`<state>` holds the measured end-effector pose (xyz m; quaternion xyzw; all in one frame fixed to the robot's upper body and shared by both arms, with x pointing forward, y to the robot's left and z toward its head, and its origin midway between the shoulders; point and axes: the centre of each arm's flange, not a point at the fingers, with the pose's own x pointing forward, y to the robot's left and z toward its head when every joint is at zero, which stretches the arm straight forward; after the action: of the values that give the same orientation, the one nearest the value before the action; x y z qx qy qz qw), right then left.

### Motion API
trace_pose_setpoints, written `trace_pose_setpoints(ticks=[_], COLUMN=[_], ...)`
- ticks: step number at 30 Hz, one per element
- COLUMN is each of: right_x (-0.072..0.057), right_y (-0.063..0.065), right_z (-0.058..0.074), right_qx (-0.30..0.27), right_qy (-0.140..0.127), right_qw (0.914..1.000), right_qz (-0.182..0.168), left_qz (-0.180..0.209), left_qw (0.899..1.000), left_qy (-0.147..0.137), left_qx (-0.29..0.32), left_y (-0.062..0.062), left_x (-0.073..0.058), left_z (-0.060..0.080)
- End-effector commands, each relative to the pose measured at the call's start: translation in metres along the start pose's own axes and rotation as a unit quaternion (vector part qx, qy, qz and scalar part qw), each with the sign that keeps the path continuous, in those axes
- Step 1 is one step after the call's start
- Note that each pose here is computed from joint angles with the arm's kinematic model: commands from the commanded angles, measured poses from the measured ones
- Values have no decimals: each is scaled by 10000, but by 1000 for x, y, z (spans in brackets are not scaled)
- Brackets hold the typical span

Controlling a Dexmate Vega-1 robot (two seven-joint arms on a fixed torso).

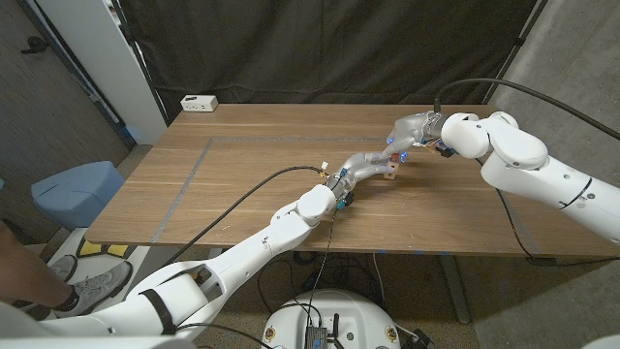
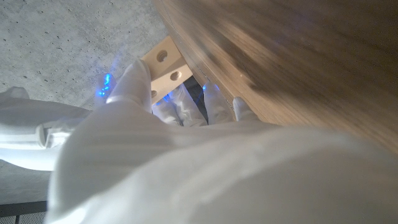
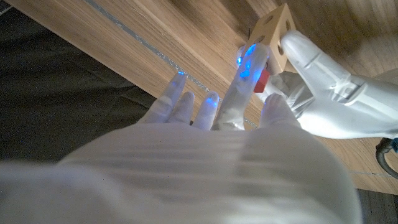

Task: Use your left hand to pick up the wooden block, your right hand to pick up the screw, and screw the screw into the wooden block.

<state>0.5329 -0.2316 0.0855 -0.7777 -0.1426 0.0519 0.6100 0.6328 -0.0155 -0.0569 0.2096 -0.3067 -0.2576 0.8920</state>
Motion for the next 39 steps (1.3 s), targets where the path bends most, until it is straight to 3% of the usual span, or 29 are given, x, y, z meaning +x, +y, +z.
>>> trace_pose_setpoints(ticks=[1, 9, 21, 39], right_x=[-3, -11, -26, -29], right_y=[-2, -7, -12, -9], right_z=[2, -3, -15, -26], right_qx=[24, 178, 633, 1249], right_qy=[42, 189, 501, 627], right_qw=[9999, 9995, 9949, 9861], right_qz=[-145, -190, -604, -898], left_qz=[-4, 28, 172, 362], left_qw=[10000, 10000, 9998, 9990], left_qy=[-25, -51, -100, -248], left_qx=[-3, 10, 3, 37], left_y=[1, 3, 7, 19], left_x=[-1, -1, -2, -1], left_z=[1, 1, 1, 8])
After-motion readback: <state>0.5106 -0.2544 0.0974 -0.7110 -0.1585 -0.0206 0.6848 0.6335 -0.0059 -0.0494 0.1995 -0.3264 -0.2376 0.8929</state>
